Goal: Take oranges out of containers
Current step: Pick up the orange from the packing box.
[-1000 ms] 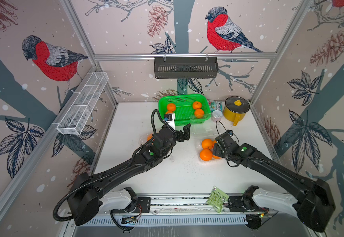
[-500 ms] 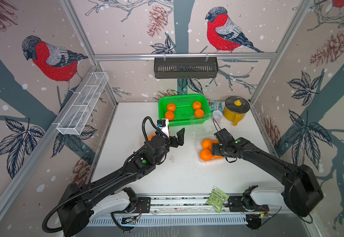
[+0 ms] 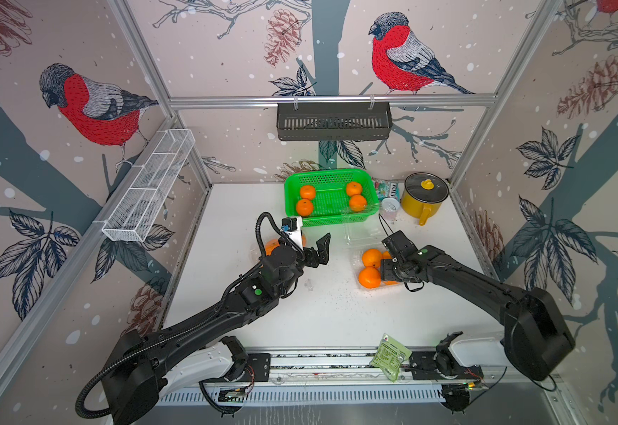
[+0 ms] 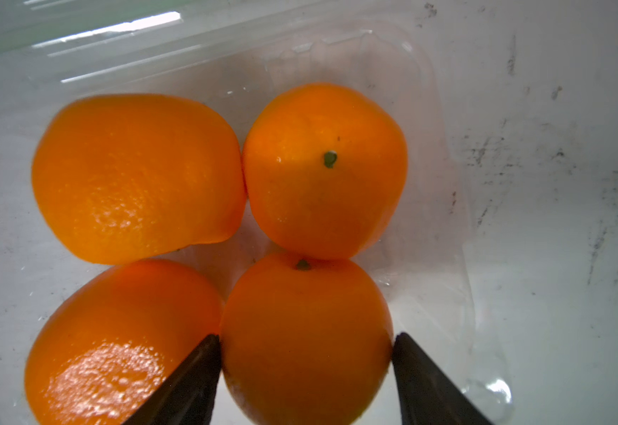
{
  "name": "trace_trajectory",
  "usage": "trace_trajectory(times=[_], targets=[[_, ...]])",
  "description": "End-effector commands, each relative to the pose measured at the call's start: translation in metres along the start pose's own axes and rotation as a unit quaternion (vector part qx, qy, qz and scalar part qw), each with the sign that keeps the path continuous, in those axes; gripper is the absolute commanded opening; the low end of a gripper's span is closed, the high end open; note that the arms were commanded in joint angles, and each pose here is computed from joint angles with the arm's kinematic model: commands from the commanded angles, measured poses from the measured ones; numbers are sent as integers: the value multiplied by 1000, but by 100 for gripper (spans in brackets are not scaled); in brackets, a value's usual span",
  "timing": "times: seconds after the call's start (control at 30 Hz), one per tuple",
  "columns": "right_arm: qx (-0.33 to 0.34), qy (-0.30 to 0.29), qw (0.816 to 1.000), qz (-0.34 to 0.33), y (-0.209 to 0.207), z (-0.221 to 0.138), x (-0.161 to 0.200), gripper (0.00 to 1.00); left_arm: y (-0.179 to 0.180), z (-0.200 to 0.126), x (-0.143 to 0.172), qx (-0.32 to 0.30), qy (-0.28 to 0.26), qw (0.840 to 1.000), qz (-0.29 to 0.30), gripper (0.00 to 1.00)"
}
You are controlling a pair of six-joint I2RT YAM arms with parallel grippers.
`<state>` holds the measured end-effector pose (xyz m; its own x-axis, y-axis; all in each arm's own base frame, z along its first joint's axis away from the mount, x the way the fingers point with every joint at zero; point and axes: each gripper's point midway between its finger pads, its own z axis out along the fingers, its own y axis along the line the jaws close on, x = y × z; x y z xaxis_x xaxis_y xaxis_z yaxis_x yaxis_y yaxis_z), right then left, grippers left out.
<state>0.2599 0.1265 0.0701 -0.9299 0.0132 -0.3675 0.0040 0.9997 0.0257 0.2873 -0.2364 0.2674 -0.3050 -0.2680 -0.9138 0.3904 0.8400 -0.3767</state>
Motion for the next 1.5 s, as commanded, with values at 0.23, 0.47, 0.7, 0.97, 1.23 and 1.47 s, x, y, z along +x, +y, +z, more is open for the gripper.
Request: trace_trajectory(times=[0.23, 0.47, 0.7, 0.97, 1.23, 1.47], targets=[[42, 22, 998, -28, -18, 13, 9, 73, 1, -2, -3, -1, -9, 1000, -12, 98], [36, 20, 999, -30, -19, 11, 5, 65, 3, -3, -3, -6, -8, 1000, -12, 98], [22, -17, 999, -24, -16, -18, -15, 54, 4, -2, -3, -9, -10, 1000, -14, 97], [-16, -98, 995, -8, -6, -74, -55, 50, 5, -3, -6, -12, -15, 1000, -15, 98], [-140, -269, 953, -16, 41, -170, -149, 47, 36, -11, -25, -107, -50, 993, 5, 97], [-234, -336, 911, -55, 103, -200, -227, 44, 41, -10, -37, -131, -39, 991, 3, 98]])
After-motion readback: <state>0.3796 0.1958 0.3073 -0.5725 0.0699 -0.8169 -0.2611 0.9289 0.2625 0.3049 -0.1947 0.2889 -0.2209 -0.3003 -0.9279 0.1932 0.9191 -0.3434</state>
